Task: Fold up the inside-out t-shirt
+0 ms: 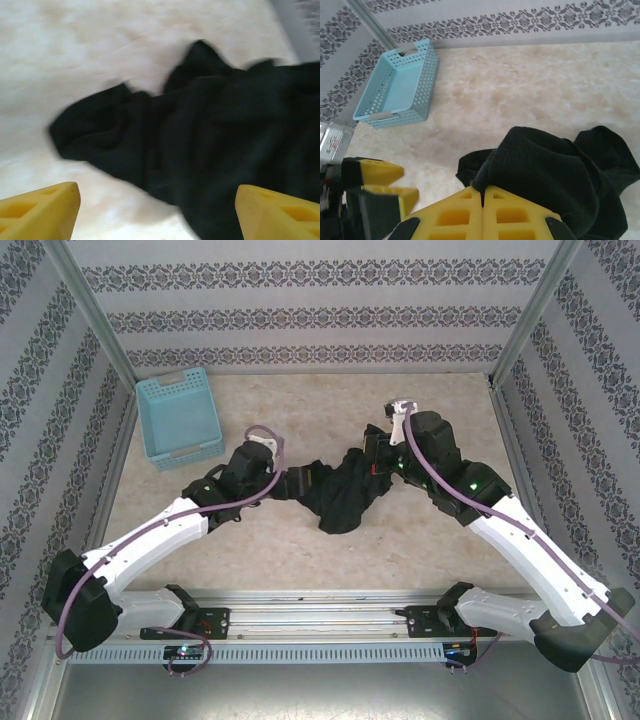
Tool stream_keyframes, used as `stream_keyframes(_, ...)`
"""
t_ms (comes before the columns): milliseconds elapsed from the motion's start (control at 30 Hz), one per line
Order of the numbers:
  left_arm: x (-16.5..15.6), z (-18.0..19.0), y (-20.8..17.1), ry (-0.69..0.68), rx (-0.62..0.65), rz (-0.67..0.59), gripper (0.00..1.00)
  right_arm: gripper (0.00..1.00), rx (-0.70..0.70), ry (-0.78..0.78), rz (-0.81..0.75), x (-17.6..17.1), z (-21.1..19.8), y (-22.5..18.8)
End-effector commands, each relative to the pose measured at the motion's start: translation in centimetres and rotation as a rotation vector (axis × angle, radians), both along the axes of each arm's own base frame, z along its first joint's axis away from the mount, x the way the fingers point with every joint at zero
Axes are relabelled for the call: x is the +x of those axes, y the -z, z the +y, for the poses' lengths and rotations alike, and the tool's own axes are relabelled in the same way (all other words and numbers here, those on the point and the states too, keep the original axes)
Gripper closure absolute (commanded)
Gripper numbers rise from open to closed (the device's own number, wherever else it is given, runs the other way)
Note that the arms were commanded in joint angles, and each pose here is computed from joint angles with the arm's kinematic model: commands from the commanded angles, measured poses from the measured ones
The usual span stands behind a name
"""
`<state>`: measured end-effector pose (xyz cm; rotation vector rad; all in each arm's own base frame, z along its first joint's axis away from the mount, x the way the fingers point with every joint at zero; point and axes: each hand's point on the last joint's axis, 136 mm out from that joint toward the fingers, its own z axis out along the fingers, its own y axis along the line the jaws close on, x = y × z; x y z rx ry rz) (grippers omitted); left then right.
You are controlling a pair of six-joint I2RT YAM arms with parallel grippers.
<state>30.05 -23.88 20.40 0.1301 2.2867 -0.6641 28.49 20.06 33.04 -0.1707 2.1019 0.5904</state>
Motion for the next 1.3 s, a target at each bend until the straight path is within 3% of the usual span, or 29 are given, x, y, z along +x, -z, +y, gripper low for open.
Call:
stream_keyframes(0, -0.1, -5.5, -1.9, 0.153, -0.128, -0.065, 0.16, 1.0, 0.058, -0.028, -0.098, 0.2, 1.1, -3.1)
stream_keyframes(100, 0.7, -7.6, -1.1, 0.174, -0.189, -0.032, 0.15, 1.0, 0.064, -0.033, -0.101, -0.2, 1.0, -3.0)
stream_keyframes(267, 2.7, -9.2, 3.7, 0.167, -0.088, 0.073, 0.22, 1.0, 0.03, -0.004, -0.107, -1.3, -0.7, -1.7)
stream_keyframes(367, 4.0, -8.0, 7.8, 0.097, 0.021, 0.165, 0.45, 1.0, -0.03, 0.065, -0.095, -1.9, -3.1, -0.1)
stream_keyframes(533, 5.0, -3.8, 11.6, -0.045, 0.02, 0.239, 0.85, 1.0, -0.159, 0.34, 0.047, -2.4, -10.6, 5.6)
stream_keyframes(633, 4.9, -1.5, 12.2, -0.098, 0.04, 0.247, 0.97, 1.0, -0.133, 0.506, 0.203, -3.0, -14.8, 10.4)
stream_keyframes(700, 4.6, -0.2, 12.2, -0.117, 0.072, 0.236, 1.0, 1.0, -0.081, 0.586, 0.302, -3.5, -16.7, 13.6)
stream_keyframes(867, 4.0, 0.5, 11.6, -0.086, 0.08, 0.222, 1.0, 1.0, 0.031, 0.617, 0.412, -3.6, -17.4, 17.9)
stream_keyframes(900, 3.9, 0.1, 11.2, -0.069, 0.064, 0.221, 0.96, 1.0, 0.035, 0.616, 0.419, -3.6, -17.3, 18.2)
stream_keyframes(1000, 3.8, -1.1, 9.0, -0.034, 0.054, 0.184, 0.62, 1.0, 0.031, 0.632, 0.457, -3.8, -17.4, 19.3)
stream_keyframes(1100, 4.2, -2.0, 8.1, -0.013, 0.1, 0.155, 0.39, 1.0, 0.022, 0.663, 0.505, -4.3, -17.7, 20.7)
stream_keyframes(1267, 5.8, -3.4, 10.0, 0.011, 0.16, 0.221, 0.22, 1.0, 0.026, 0.691, 0.543, -4.9, -17.9, 22.1)
